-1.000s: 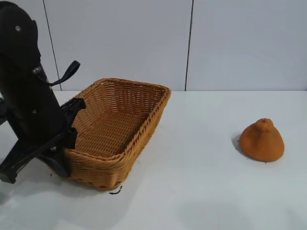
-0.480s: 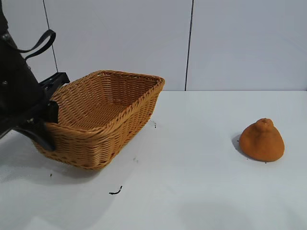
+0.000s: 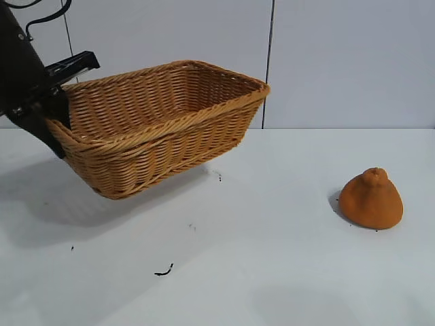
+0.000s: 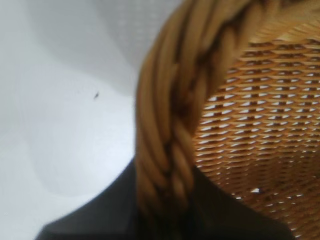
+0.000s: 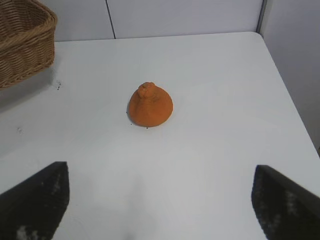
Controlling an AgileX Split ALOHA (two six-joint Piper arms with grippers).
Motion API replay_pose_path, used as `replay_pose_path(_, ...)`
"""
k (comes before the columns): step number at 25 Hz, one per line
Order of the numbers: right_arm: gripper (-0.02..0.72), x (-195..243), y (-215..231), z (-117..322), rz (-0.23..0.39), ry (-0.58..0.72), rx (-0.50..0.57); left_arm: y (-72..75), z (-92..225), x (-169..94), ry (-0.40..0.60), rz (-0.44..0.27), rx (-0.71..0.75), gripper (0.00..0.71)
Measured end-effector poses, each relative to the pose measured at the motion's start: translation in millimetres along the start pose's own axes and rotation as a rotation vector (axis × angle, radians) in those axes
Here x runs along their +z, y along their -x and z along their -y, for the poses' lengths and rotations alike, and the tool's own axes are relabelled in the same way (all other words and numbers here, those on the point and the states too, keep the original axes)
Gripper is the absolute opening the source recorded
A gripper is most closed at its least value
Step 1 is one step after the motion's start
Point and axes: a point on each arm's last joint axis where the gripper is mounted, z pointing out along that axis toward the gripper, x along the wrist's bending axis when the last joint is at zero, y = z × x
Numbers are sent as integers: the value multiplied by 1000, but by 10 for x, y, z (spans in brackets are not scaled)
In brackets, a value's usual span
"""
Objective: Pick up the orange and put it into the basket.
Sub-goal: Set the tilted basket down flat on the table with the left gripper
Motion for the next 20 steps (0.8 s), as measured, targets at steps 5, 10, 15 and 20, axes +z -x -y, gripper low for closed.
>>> replay_pose_path(5, 685, 0, 0, 0, 0, 0, 0, 3, -86, 124, -56, -28, 163, 90)
replay_pose_path(10, 685, 0, 0, 1, 0, -1, 0, -22, -109, 244, -79, -39, 194, 90)
replay_pose_path(15, 685, 0, 0, 1, 0, -1, 0, -46, -149, 412, -98, -43, 194, 90)
replay_pose_path(20, 685, 0, 0, 1, 0, -1, 0, -109, -170, 648, -76, -46, 181, 90)
